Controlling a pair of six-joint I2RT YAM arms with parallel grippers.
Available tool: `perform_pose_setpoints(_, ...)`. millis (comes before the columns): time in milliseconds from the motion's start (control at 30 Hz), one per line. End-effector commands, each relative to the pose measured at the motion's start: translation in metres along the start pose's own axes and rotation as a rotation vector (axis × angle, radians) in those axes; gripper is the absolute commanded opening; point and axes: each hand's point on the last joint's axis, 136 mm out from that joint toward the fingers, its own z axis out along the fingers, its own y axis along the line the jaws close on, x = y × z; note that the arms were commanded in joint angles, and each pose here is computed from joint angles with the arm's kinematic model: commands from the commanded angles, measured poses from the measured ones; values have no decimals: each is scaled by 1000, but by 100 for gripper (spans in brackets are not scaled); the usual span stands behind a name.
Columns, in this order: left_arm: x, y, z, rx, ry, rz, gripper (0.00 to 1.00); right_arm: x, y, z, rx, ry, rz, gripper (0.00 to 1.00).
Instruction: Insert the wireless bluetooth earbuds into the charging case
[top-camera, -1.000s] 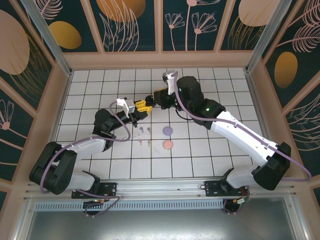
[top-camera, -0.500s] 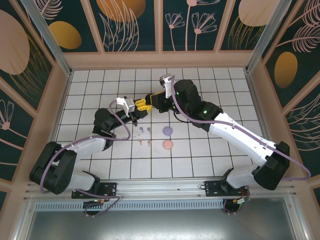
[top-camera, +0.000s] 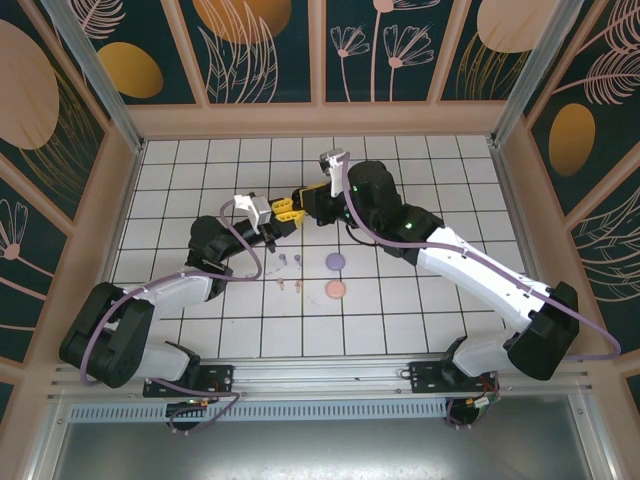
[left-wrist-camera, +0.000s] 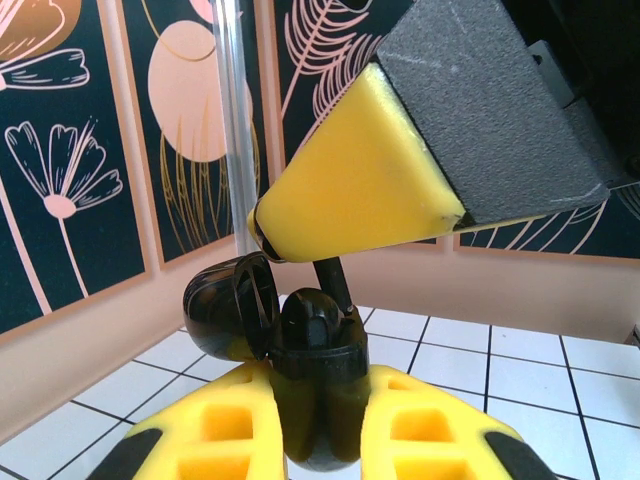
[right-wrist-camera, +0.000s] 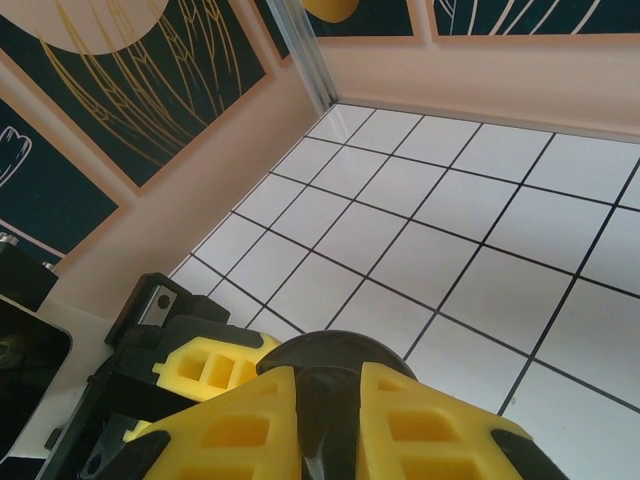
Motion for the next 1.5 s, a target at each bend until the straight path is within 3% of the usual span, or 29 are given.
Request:
perform_pose_setpoints(0,-24,-3,4,19,-65,56,0,23,1,7,-2,54,1,17)
perform_pose_setpoints(867,-36,-5,3,18,-107,64,0,35,-8,0,23,41,27,16)
perform_pose_setpoints(1467,-42,-20,3,88,-120,78,0,10,-9,3,13,-44,72,15)
